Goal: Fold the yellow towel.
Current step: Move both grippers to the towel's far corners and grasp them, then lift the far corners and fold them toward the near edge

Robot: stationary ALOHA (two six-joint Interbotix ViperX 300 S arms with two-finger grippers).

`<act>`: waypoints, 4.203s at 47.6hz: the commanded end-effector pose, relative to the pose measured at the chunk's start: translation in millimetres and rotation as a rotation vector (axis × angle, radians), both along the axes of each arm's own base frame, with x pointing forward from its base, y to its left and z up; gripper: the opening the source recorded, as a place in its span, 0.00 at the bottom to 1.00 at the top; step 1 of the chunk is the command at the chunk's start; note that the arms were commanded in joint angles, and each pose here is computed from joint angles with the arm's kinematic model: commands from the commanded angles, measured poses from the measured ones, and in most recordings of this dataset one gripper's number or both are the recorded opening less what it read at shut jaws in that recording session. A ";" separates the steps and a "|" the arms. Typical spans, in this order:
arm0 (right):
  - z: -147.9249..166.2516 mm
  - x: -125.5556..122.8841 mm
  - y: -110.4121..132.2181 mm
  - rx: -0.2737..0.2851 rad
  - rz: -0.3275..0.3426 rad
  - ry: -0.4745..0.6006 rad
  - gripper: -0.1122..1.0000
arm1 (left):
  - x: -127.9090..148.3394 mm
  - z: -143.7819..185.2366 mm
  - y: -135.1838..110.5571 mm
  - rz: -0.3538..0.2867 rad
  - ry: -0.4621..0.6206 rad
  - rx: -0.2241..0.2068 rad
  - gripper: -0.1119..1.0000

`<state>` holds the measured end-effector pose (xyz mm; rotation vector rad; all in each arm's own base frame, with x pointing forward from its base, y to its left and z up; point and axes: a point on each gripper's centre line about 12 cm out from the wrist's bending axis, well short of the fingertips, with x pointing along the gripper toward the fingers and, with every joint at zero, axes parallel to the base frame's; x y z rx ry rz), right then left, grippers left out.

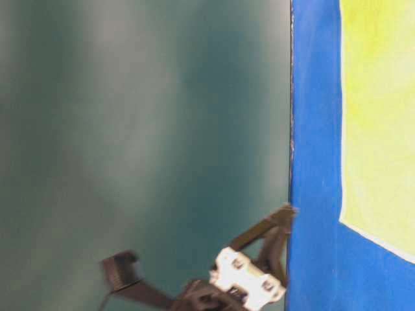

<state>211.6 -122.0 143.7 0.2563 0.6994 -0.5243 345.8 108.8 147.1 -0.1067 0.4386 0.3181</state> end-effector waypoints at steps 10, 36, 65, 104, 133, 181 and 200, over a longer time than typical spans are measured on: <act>-30.4 14.1 -14.6 0.012 -0.012 0.037 0.63 | 15.5 -32.6 22.9 0.045 0.056 -0.016 0.73; -52.6 11.2 -20.7 0.034 -0.024 0.098 0.21 | 12.4 -65.9 37.2 0.078 0.171 -0.055 0.42; 13.8 2.3 -15.3 -0.028 -0.036 -0.022 0.12 | 14.4 3.2 37.4 0.036 0.121 0.035 0.11; 9.4 18.0 115.2 0.264 0.246 0.001 0.12 | 27.0 -7.8 -117.9 -0.326 0.281 -0.057 0.11; -1.9 37.9 170.6 0.339 0.383 0.054 0.12 | 34.0 -6.4 -180.6 -0.434 0.263 -0.115 0.11; 6.2 9.7 95.4 0.228 0.157 0.092 0.56 | 22.4 8.2 -85.1 -0.251 0.263 -0.048 0.75; -31.1 27.6 95.9 0.256 0.162 0.176 0.56 | 32.2 -24.1 -80.1 -0.240 0.292 -0.051 0.74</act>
